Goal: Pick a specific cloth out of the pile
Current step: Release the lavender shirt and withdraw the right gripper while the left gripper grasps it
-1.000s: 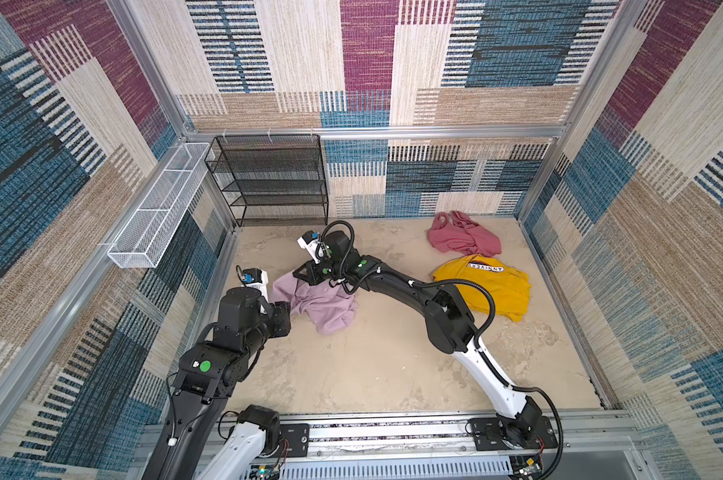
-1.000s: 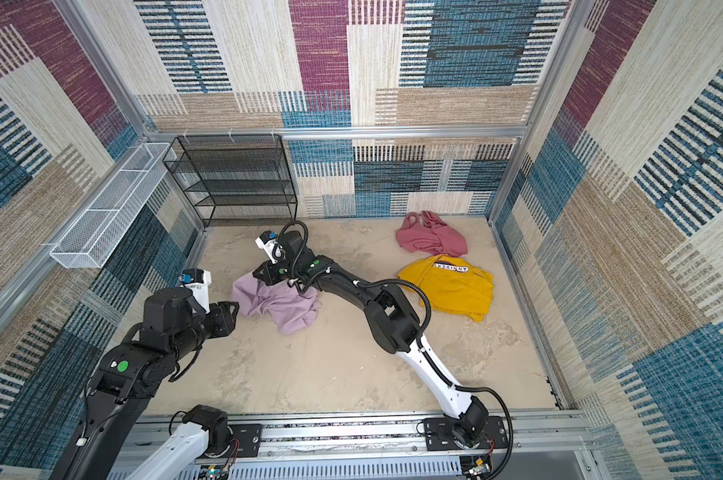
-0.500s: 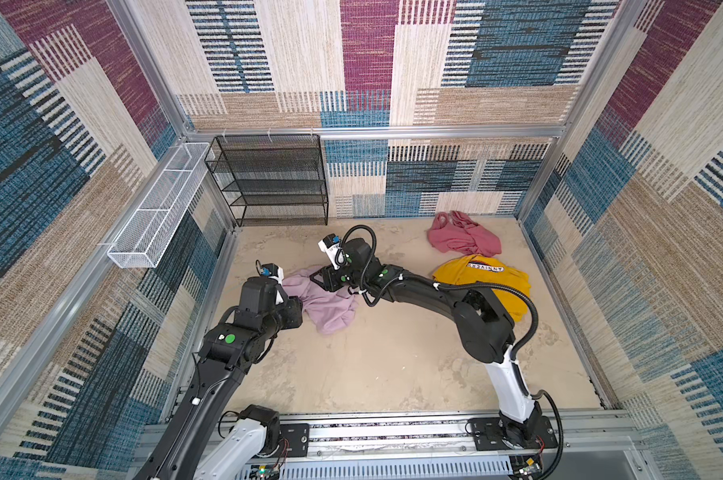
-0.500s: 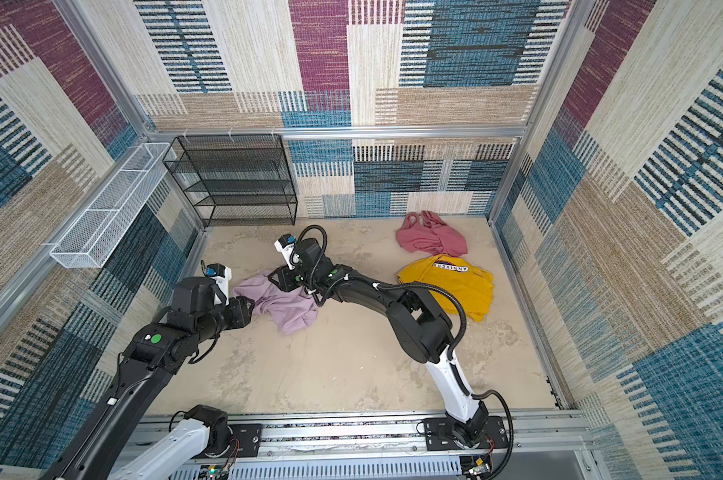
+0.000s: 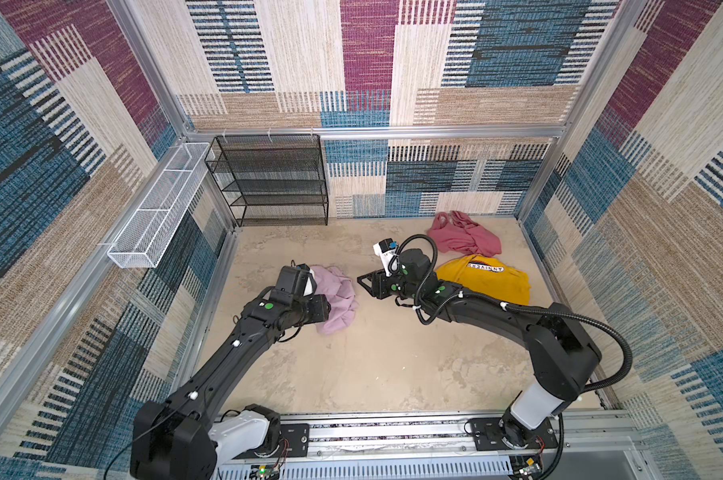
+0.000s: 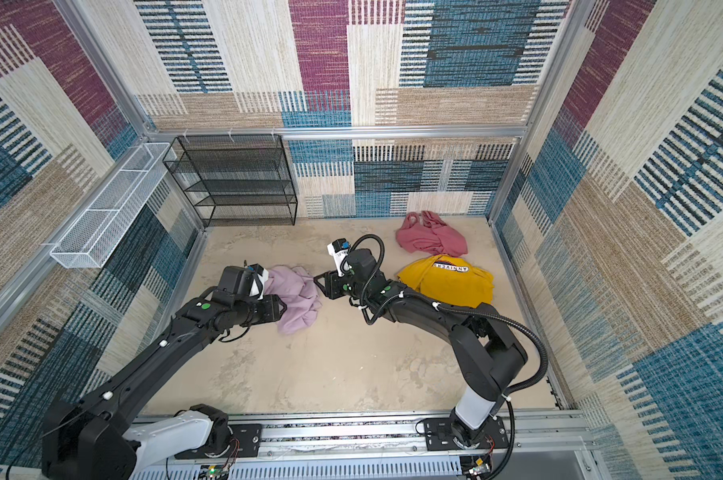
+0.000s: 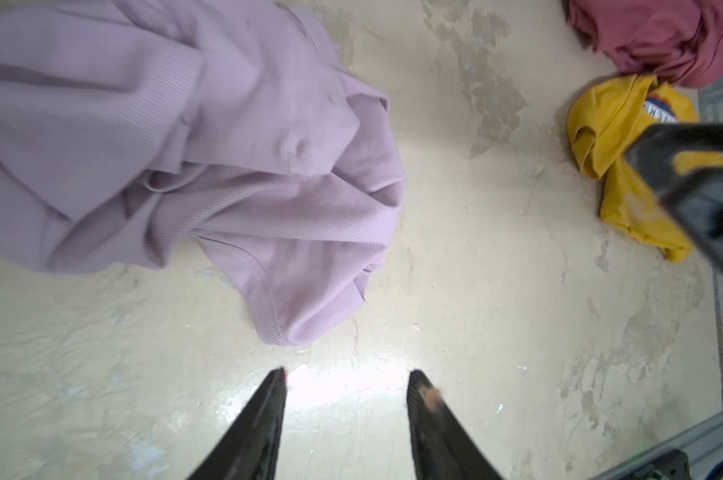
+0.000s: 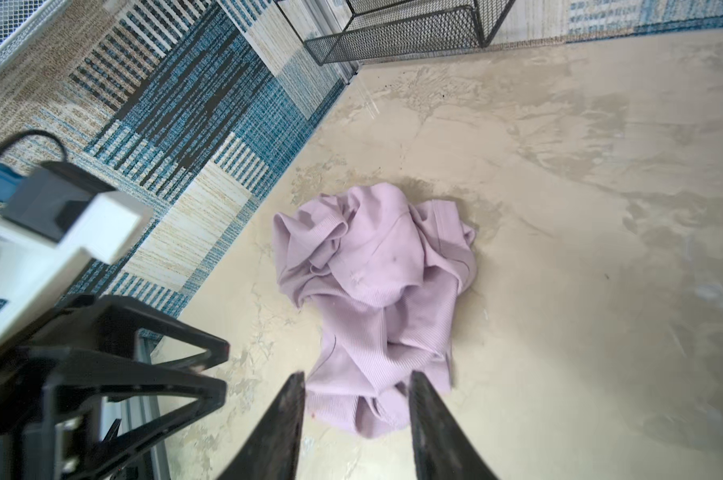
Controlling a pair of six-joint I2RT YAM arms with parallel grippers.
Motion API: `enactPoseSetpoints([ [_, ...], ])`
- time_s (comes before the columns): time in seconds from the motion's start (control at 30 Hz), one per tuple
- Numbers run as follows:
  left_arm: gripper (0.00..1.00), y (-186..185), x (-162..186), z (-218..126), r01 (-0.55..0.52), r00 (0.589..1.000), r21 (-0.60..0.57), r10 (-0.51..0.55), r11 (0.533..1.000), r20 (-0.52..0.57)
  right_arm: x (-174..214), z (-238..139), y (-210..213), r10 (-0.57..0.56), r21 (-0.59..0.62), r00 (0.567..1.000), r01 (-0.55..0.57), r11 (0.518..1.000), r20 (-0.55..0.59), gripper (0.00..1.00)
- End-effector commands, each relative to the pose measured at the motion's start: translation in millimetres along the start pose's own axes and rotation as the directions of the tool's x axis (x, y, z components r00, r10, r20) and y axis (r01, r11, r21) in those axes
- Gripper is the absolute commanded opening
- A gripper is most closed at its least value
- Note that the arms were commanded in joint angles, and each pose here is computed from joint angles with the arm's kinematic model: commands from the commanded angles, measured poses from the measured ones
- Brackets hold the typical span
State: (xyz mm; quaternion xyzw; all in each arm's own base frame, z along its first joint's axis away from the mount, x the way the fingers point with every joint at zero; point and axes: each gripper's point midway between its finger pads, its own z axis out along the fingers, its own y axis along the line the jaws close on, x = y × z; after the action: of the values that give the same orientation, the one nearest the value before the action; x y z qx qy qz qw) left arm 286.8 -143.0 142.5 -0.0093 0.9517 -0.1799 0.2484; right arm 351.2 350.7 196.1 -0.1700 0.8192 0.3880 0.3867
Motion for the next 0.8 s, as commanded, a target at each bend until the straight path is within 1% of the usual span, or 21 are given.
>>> enactPoseSetpoints([
  [0.0,0.53,-10,2,16,-0.007,1.0,-0.003,0.007,1.0,-0.013,-9,-18,-7,0.011,0.029,0.999,-0.012,1.0,0.047,0.44],
  [0.2,0.53,-13,11,46,-0.068,0.996,-0.057,0.064,0.996,-0.07,-12,-56,-19,0.035,0.041,0.995,-0.039,0.998,0.093,0.46],
  [0.33,0.51,-17,14,60,-0.106,0.989,-0.079,0.097,0.991,-0.108,-13,-70,-25,0.035,0.063,0.993,-0.043,0.997,0.117,0.47],
  [0.43,0.5,-19,14,68,-0.136,0.985,-0.099,0.124,0.986,-0.12,-13,-75,-33,0.045,0.08,0.991,-0.055,0.995,0.126,0.48],
  [0.67,0.39,-21,19,85,-0.176,0.972,-0.113,0.154,0.978,-0.18,-5,-79,-46,0.079,0.092,0.99,-0.09,0.992,0.119,0.48],
  [0.77,0.38,-18,22,88,-0.177,0.97,-0.124,0.152,0.977,-0.189,-4,-77,-48,0.084,0.093,0.99,-0.095,0.991,0.113,0.47],
])
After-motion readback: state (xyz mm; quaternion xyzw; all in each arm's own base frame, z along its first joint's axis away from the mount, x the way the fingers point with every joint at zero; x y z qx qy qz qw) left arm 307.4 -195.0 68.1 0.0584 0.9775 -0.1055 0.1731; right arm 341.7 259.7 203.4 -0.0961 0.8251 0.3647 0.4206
